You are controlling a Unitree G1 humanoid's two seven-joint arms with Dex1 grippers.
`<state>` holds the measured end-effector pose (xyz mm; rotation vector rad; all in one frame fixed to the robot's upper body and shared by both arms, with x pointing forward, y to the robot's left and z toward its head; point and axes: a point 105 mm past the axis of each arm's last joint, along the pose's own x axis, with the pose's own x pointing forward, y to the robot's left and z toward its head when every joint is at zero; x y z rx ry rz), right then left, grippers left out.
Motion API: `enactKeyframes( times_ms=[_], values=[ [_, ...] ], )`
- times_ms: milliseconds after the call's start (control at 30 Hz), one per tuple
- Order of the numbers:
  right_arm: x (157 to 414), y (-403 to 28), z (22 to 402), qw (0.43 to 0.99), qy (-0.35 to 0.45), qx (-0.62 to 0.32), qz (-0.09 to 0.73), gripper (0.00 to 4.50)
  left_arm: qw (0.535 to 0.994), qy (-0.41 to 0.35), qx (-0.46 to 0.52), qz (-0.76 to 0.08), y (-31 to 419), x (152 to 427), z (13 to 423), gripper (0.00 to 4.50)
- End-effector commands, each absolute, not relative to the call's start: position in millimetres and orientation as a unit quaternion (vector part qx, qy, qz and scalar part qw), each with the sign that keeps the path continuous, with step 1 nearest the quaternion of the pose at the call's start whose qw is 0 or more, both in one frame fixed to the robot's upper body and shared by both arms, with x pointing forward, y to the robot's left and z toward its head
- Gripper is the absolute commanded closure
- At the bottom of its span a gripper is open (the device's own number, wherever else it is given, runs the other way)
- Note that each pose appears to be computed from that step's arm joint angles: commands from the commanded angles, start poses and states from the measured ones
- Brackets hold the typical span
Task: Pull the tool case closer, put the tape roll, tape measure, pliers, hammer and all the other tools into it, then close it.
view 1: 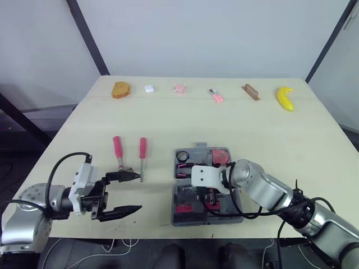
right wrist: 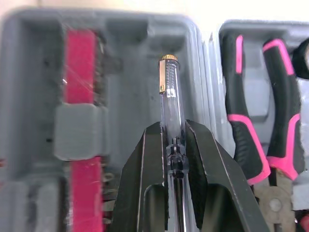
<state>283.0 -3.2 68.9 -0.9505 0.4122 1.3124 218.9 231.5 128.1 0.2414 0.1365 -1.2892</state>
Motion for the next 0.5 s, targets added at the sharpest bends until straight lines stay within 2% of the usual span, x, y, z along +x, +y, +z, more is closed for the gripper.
enactKeyframes(
  times_ms=[33,500],
  values=[
    [286.7,2.5,77.1,0.667,0.154,-0.441,0.581,4.48,0.790,0.045,0.132,-0.597,230.8,218.8,137.1,0.00],
    [286.2,13.2,70.4,0.668,0.145,-0.429,0.590,4.48,0.794,0.047,0.129,-0.592,230.6,219.5,137.5,0.00]
  ],
)
